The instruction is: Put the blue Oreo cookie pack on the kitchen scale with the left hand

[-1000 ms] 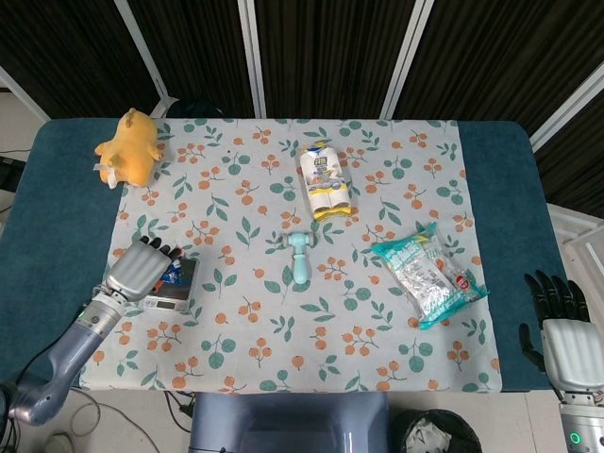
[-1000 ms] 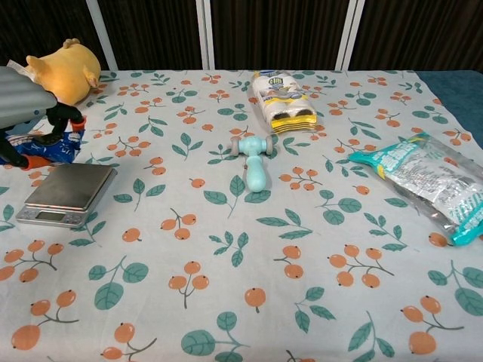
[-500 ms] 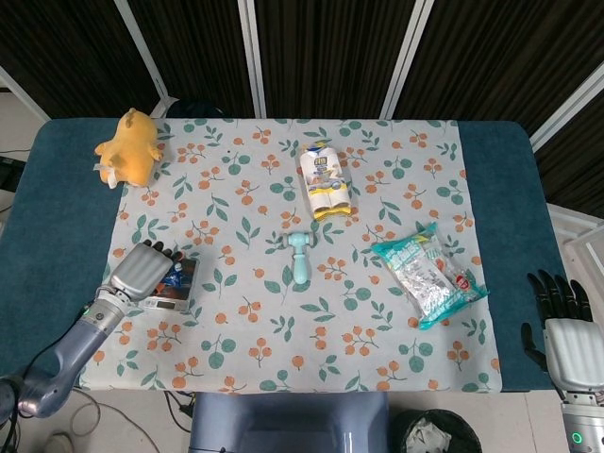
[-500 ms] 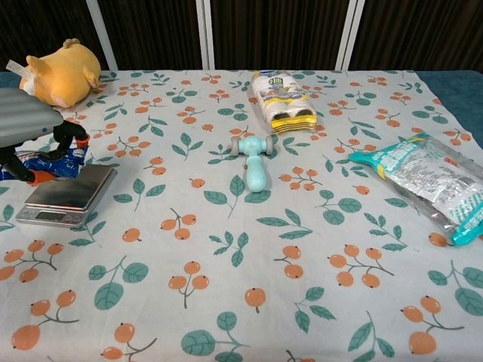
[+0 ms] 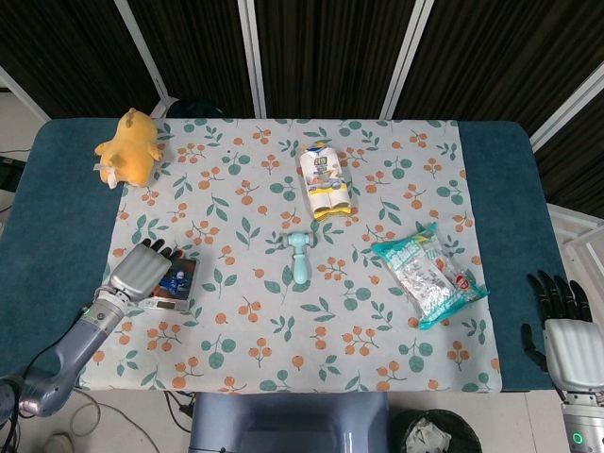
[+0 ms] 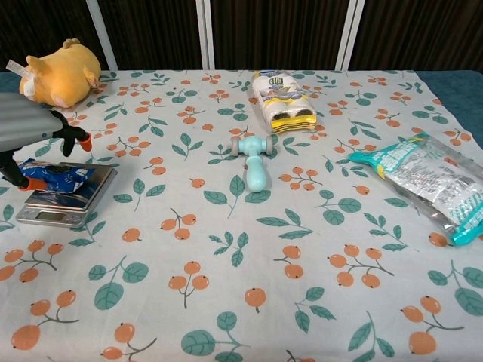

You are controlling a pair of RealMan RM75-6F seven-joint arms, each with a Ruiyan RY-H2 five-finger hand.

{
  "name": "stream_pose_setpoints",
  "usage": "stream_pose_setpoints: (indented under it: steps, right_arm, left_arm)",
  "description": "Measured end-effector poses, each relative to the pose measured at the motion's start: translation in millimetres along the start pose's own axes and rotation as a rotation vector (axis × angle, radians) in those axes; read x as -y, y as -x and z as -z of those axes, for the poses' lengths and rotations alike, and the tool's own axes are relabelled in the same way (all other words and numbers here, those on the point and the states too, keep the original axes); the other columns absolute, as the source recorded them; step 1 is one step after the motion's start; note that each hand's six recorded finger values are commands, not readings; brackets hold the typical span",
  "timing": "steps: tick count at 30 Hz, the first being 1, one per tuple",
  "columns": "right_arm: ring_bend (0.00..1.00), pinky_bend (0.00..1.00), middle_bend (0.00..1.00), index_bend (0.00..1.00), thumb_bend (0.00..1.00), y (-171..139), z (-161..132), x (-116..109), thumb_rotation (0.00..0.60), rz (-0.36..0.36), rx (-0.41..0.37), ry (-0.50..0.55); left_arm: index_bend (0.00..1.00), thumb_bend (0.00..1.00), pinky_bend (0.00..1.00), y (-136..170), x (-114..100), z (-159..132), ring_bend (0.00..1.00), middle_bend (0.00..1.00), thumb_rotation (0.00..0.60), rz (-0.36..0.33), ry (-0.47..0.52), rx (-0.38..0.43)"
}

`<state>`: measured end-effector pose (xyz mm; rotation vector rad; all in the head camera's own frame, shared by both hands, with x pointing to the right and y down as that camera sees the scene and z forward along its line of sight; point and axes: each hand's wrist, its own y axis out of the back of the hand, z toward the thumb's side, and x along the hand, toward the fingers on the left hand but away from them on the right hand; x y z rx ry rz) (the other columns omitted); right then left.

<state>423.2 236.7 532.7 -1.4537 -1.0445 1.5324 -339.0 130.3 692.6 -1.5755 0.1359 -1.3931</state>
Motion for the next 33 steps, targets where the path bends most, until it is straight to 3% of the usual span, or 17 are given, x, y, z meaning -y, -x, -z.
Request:
stream_pose_setpoints:
  steps: [8, 14, 20, 24, 27, 33]
  right_arm:
    - [0.01, 0.0, 0.07, 0.0, 0.59, 0.1, 0.9, -1.1, 0.6, 0.003, 0.005, -0.002]
    - [0.01, 0.0, 0.07, 0.0, 0.59, 0.1, 1.6, -1.2, 0.6, 0.003, 0.007, -0.002]
    - [0.01, 0.0, 0.07, 0.0, 0.59, -0.4, 0.5, -1.1, 0.6, 0.003, 0.004, -0.004]
    - [0.01, 0.0, 0.07, 0.0, 0.59, -0.6, -1.2, 0.2, 0.6, -0.001, -0.002, -0.006]
    - [0.01, 0.0, 0.07, 0.0, 0.59, -1.0, -2.5, 0.7, 0.6, -0.001, -0.007, -0.008]
    - [0.01, 0.0, 0.07, 0.0, 0.59, -1.2, -4.5, 0.8, 0.6, 0.002, -0.022, -0.009]
  left_arm:
    - [0.17, 0.17, 0.22, 2.5, -7.6, -3.1, 0.06, 0.19, 0.6, 0.009, 0.025, -0.006]
    - [0.11, 0.17, 0.16, 24.0, -39.1, 5.1, 0.03, 0.12, 0.6, -0.106, 0.094, -0.059]
    - [0.1, 0.16, 0.14, 79.2, -59.3, 35.3, 0.02, 0.09, 0.6, -0.246, 0.187, -0.182]
    - [0.09, 0.16, 0.14, 123.3, -55.2, 56.9, 0.01, 0.08, 0.6, -0.325, 0.282, -0.264]
    - [0.08, 0.16, 0.12, 146.6, -45.9, 65.6, 0.0, 0.06, 0.6, -0.347, 0.322, -0.283]
    - [0.07, 0.15, 0.1, 168.4, -27.8, 82.3, 0.0, 0.05, 0.6, -0.374, 0.385, -0.299]
